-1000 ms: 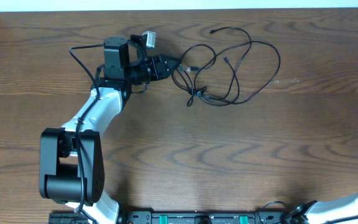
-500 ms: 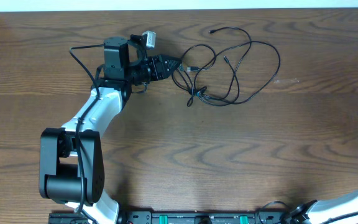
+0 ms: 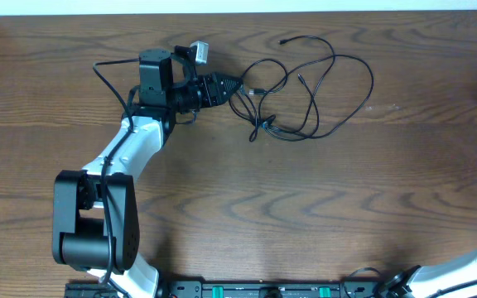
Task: Untangle cables
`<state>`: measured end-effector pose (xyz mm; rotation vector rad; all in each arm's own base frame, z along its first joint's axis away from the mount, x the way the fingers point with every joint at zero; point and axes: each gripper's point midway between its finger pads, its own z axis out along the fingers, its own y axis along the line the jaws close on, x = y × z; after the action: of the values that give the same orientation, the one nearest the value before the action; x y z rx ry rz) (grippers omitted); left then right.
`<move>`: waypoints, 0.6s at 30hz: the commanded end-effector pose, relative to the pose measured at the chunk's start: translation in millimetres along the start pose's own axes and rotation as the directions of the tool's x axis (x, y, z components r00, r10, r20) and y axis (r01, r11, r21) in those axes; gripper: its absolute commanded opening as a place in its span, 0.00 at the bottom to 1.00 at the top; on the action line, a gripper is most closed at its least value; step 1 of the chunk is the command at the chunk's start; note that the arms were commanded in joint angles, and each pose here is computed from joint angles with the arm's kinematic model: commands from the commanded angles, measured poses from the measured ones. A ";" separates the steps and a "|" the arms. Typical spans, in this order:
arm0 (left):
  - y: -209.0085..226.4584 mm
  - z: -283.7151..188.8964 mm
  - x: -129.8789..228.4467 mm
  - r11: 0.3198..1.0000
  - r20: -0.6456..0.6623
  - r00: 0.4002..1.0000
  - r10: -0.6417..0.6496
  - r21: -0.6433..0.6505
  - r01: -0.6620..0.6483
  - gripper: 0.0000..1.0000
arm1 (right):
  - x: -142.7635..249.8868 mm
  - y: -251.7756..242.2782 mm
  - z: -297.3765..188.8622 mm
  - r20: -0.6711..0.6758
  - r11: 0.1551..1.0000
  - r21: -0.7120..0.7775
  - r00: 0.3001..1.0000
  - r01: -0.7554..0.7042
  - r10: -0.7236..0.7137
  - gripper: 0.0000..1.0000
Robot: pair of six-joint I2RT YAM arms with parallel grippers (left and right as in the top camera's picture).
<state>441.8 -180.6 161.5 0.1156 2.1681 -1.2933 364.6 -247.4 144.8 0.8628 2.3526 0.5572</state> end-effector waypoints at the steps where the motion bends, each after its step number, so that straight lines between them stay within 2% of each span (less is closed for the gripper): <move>1: -12.6 -4.6 -10.0 0.999 0.025 0.999 0.034 0.011 -0.035 0.49 | 19.2 70.6 15.7 -0.056 0.967 -0.193 0.982 0.164 -0.178 0.99; 6: -12.9 -4.7 -10.4 0.999 0.026 0.999 0.033 0.013 -0.034 0.49 | 55.3 132.4 48.0 -0.142 0.921 -0.256 0.932 0.292 -0.334 0.99; 9: -12.9 -4.7 -10.4 0.999 0.026 0.999 0.034 0.013 -0.034 0.48 | 81.2 165.5 70.1 -0.190 0.892 -0.244 0.883 0.381 -0.429 0.99; 13: -6.8 -8.8 -12.4 0.996 0.032 0.995 0.093 -0.005 -0.093 0.49 | 122.4 210.2 96.4 -0.230 0.807 -0.227 0.775 0.545 -0.588 0.99; 16: 4.4 -17.0 -16.2 0.995 0.042 0.995 0.093 -0.034 -0.091 0.49 | 147.4 230.0 108.2 -0.225 0.666 -0.235 0.627 0.708 -0.746 0.99; 17: 11.5 -21.3 -18.5 0.995 0.051 0.996 0.079 -0.057 -0.076 0.48 | 157.1 237.8 111.3 -0.215 0.595 -0.254 0.556 0.762 -0.803 0.99; 18: 27.7 -30.6 -22.2 0.993 0.068 0.997 0.046 -0.111 -0.038 0.49 | 174.3 249.2 117.2 -0.197 0.468 -0.288 0.426 0.836 -0.883 0.99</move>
<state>444.2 -166.8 156.7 0.1226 2.1729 -1.2487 441.6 47.4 135.0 -0.2615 2.6256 0.6033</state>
